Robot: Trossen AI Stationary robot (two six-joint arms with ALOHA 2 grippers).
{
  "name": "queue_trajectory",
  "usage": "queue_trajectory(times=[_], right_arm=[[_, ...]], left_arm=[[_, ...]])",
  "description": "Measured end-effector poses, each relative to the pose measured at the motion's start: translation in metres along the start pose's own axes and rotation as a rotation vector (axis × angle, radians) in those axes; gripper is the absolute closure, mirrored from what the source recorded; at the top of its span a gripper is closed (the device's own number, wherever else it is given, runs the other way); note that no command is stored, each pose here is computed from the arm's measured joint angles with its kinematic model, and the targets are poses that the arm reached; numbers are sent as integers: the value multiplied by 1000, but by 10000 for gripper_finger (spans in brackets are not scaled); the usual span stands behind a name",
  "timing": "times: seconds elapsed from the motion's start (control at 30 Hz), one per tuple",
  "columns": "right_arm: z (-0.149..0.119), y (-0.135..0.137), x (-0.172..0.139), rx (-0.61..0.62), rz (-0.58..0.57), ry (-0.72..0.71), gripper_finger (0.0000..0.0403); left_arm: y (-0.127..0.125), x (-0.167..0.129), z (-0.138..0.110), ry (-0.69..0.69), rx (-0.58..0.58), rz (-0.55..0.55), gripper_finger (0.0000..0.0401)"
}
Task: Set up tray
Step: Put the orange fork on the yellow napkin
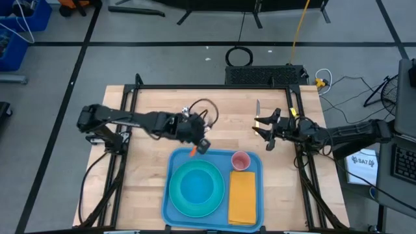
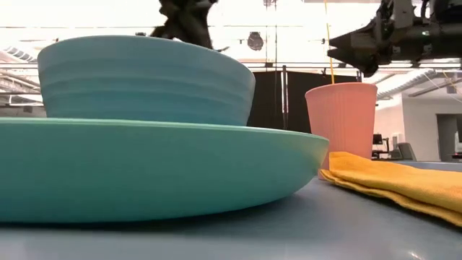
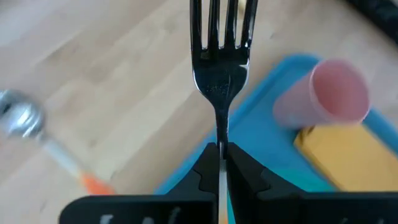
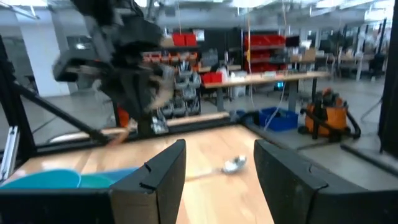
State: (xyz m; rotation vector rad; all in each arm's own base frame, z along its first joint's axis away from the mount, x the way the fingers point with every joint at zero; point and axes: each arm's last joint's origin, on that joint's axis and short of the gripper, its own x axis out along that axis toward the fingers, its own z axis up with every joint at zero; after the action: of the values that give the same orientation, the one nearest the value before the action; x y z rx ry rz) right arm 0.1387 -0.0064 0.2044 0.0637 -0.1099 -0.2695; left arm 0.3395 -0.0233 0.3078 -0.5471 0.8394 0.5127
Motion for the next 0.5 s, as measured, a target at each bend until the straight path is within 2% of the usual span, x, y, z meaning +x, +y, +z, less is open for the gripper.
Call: queue_trajectory(times=[0.2, 0.4, 0.5], right_arm=[[-7, 4, 16, -11, -24, -11, 220], [-5, 4, 27, -13, -90, -94, 220], [-1, 3, 36, -11, -109, -85, 220]], left_arm=[[3, 26, 27, -99, 30, -84, 391], [5, 46, 38, -181, 83, -48, 391], [5, 51, 42, -210, 82, -63, 391]])
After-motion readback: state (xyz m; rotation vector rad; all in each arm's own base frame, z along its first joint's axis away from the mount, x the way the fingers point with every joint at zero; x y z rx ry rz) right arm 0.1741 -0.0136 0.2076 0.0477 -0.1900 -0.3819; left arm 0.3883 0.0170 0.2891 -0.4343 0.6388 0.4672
